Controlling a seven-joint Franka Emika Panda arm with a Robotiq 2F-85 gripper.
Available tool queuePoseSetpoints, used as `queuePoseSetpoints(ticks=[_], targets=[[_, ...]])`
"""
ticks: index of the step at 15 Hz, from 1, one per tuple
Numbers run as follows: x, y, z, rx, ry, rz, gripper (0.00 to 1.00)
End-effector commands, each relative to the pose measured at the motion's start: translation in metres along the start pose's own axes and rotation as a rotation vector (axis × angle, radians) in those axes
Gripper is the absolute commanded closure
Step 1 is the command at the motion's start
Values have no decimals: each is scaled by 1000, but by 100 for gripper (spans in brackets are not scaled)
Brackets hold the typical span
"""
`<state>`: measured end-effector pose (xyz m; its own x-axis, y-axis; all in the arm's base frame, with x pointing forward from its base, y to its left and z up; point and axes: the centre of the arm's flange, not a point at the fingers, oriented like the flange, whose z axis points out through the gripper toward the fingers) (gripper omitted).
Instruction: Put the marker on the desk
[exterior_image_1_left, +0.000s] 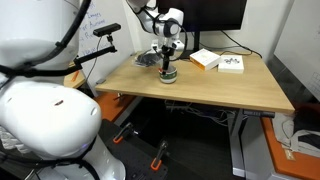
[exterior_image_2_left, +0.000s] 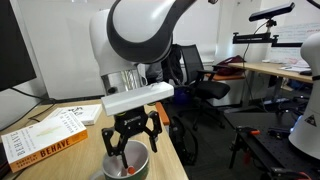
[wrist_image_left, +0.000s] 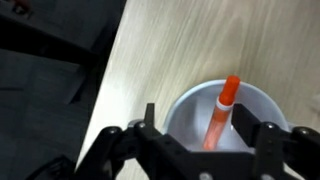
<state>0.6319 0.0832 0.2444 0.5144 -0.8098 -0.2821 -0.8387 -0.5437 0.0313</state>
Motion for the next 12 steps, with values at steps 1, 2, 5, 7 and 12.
queuePoseSetpoints(ticks=[1,2,5,7,12], targets=[[4,-8,2,-3,-49,33,17],[4,-8,2,-2,-49,31,17],[-2,-11,-6,-4,-45,12,15],[-5,-15,-13,-2,-53,2,15],[0,-26,-16,0,-67,-1,42]])
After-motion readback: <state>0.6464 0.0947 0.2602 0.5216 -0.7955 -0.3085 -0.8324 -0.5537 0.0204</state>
